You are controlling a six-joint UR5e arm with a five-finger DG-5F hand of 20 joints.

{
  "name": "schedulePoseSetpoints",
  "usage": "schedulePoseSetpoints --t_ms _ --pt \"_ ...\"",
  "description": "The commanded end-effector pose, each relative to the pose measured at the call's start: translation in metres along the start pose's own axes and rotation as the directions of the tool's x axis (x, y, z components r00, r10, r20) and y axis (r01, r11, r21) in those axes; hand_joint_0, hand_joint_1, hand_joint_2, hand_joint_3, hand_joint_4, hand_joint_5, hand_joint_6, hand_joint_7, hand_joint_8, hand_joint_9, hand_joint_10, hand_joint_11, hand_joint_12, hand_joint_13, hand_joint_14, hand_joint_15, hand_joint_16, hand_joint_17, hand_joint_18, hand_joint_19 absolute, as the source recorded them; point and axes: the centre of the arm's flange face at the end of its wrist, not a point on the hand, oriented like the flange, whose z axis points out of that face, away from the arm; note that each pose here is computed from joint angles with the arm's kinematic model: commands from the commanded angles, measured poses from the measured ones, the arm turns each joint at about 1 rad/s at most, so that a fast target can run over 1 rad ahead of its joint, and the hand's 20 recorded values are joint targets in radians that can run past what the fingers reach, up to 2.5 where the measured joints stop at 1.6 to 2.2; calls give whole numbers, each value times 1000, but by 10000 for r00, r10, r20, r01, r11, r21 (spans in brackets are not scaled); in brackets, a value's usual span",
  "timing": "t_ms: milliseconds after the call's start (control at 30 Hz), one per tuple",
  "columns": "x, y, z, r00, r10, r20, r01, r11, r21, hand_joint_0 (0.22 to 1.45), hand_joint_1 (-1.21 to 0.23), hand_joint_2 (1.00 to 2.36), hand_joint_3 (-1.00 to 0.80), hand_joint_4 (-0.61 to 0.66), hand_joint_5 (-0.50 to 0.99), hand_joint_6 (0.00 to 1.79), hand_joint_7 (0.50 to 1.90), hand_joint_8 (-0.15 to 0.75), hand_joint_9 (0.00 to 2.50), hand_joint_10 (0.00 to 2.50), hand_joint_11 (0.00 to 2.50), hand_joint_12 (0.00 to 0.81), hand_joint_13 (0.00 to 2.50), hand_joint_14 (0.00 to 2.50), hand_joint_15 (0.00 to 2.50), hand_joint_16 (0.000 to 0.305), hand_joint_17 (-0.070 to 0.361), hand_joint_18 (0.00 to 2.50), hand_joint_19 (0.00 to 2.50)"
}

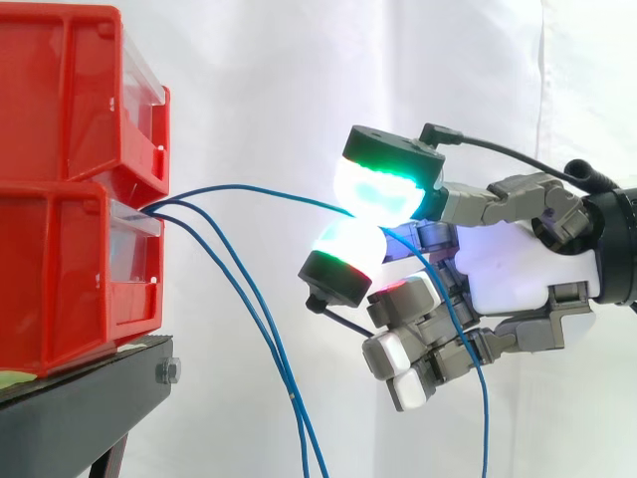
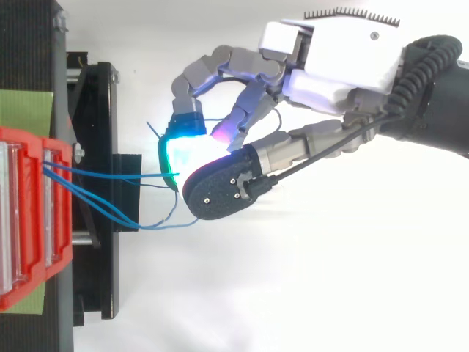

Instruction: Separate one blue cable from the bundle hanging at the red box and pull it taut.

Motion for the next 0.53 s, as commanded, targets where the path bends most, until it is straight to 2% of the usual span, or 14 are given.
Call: schedulePoseSetpoints --t_ms 0,500 --pt "0 0 0 10000 2 -1 -2 10000 -6 776 -777 1014 -267 -71 -180 996 1271 309 1142 14 1230 358 927 25 849 45 102 742 775" --pt "0 0 0 10000 2 -1 -2 10000 -6 776 -776 1014 -268 -72 -179 996 1268 307 1140 14 1228 359 929 25 851 46 102 743 775"
